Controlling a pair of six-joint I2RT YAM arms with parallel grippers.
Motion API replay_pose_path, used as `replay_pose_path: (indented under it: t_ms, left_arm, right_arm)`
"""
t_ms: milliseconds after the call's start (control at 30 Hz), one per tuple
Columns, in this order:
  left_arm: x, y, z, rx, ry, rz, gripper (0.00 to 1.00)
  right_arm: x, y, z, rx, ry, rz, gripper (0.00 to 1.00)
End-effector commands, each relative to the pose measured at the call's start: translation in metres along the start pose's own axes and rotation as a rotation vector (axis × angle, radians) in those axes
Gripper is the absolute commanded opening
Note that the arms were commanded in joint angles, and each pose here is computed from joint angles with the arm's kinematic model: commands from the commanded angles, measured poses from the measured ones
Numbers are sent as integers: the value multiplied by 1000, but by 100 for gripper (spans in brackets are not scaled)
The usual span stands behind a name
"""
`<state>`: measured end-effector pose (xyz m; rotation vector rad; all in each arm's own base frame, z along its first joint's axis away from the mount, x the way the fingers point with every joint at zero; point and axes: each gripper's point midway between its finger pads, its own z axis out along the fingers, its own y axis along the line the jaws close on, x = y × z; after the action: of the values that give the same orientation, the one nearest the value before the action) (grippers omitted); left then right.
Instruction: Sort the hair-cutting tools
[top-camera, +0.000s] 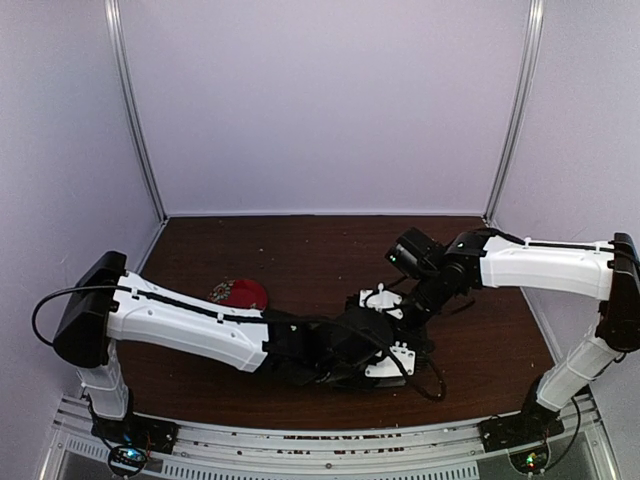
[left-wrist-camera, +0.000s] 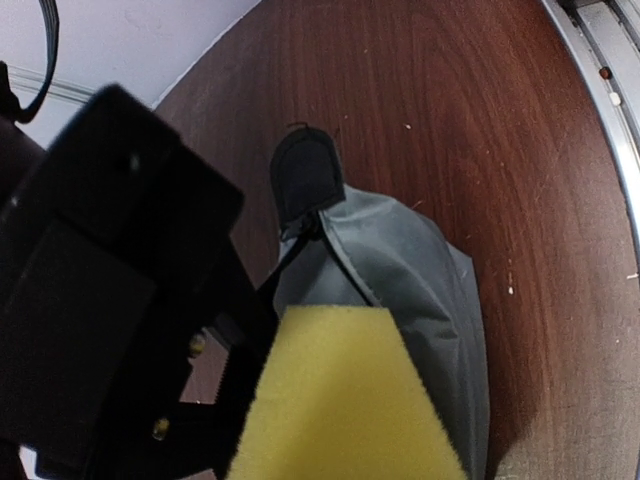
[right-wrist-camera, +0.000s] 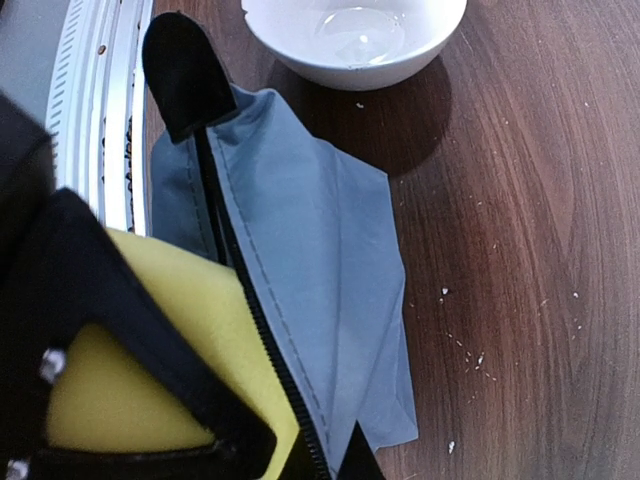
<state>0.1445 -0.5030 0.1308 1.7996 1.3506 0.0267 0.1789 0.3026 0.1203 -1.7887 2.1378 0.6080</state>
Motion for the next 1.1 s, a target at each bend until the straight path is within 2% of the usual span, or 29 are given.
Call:
replay_pose_path:
  t_ms: [0, 233, 333, 400, 467, 633, 733, 800, 900, 967, 1067]
  left_arm:
    - [23, -9, 13, 46, 70, -42, 0]
    - [38, -27, 25, 138, 138, -66, 0]
    - [61, -11, 40, -5, 275, -66, 0]
    - [67, -8, 47, -29, 322, -66, 0]
    - [66, -19, 51, 25, 315, -67, 0]
    - [48, -62, 46, 286, 211, -88, 0]
    - [40, -59, 40, 290, 176, -127, 0]
    - [38, -50, 38, 259, 167, -158, 0]
    - [35, -30, 34, 211, 149, -235, 13]
    - [33, -19, 31, 192, 128, -276, 25]
    - [26, -10, 24, 187, 88, -290, 40]
  right_arm:
    - [-16, 2, -10, -37, -63, 17, 0]
    - [-19, 0, -13, -45, -79, 28, 0]
    - [-19, 2, -13, -59, -82, 28, 0]
    - [-19, 5, -12, -78, -82, 25, 0]
    - [-20, 7, -12, -97, -85, 27, 0]
    - [-21, 7, -15, -115, -95, 39, 0]
    - [-22, 0, -20, -101, -112, 58, 0]
    - [-22, -8, -25, -85, -124, 78, 4]
    - [-23, -17, -36, -63, -143, 91, 13]
    - [-23, -23, -47, -34, -159, 98, 20]
    - [-18, -32, -65, 10, -188, 116, 30]
